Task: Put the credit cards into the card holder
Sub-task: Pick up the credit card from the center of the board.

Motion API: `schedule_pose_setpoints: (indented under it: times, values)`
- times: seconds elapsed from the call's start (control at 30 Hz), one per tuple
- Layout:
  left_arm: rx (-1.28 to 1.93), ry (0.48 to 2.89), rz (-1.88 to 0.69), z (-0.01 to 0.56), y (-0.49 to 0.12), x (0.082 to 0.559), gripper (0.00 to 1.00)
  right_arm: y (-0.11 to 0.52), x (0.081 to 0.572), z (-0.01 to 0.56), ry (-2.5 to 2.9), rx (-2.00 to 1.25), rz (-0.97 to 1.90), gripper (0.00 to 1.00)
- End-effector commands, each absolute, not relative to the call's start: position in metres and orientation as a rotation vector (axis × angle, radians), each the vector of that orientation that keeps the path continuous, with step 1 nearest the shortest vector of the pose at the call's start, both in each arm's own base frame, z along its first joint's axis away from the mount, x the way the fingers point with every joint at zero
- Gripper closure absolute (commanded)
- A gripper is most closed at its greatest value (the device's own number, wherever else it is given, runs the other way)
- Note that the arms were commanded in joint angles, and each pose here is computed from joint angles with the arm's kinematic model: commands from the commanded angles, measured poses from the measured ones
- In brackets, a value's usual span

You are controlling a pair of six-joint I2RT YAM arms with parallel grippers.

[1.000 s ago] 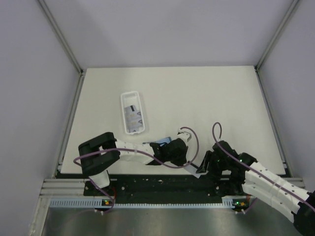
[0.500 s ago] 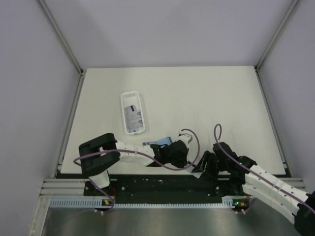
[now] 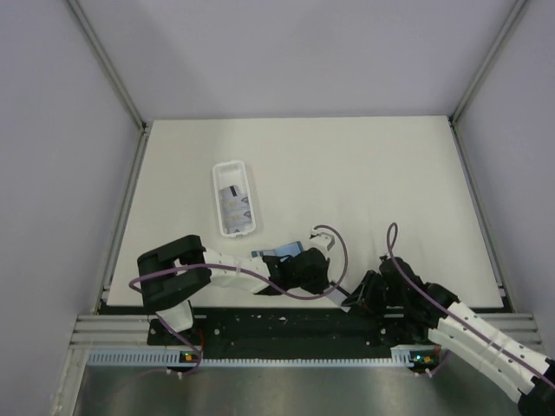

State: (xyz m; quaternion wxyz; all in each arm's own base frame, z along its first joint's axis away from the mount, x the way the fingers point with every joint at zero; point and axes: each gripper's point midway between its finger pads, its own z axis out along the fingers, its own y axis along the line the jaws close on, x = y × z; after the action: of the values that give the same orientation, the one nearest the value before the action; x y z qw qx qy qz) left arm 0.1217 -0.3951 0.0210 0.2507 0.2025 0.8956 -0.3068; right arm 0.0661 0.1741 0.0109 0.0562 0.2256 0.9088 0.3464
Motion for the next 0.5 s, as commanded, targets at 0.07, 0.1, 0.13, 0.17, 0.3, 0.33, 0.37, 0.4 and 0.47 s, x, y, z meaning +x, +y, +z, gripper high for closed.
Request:
schedule_pose_setpoints:
  times: [0.07,0.1,0.13,0.17,0.3,0.33,0.37,0.4,0.47]
  values:
    - [0.615,2.558,-0.778,-0.009,-0.373,0.096,1.00,0.152,0.078,-0.014,2.674,0.759,0.889,0.74]
    - [0.614,2.561,-0.779,-0.009,-0.373,0.096,1.00,0.153,0.080,-0.012,2.661,0.759,0.903,0.76]
    - [0.610,2.562,-0.780,-0.010,-0.372,0.095,1.00,0.154,0.081,-0.010,2.652,0.756,0.913,0.78]
    - [0.610,2.560,-0.786,-0.009,-0.373,0.095,1.00,0.154,0.081,-0.010,2.645,0.754,0.919,0.81]
    - [0.600,2.557,-0.785,-0.007,-0.372,0.096,1.00,0.155,0.084,-0.006,2.623,0.745,0.931,0.94]
    - [0.599,2.555,-0.786,-0.006,-0.372,0.096,1.00,0.155,0.085,-0.006,2.621,0.742,0.927,0.98]
    - [0.600,2.553,-0.787,-0.006,-0.373,0.097,1.00,0.154,0.085,-0.005,2.618,0.741,0.925,1.00]
    - [0.595,2.552,-0.788,-0.004,-0.373,0.097,1.00,0.153,0.086,-0.005,2.613,0.741,0.918,1.00]
    - [0.587,2.545,-0.785,0.000,-0.373,0.098,1.00,0.152,0.089,-0.001,2.600,0.732,0.906,1.00]
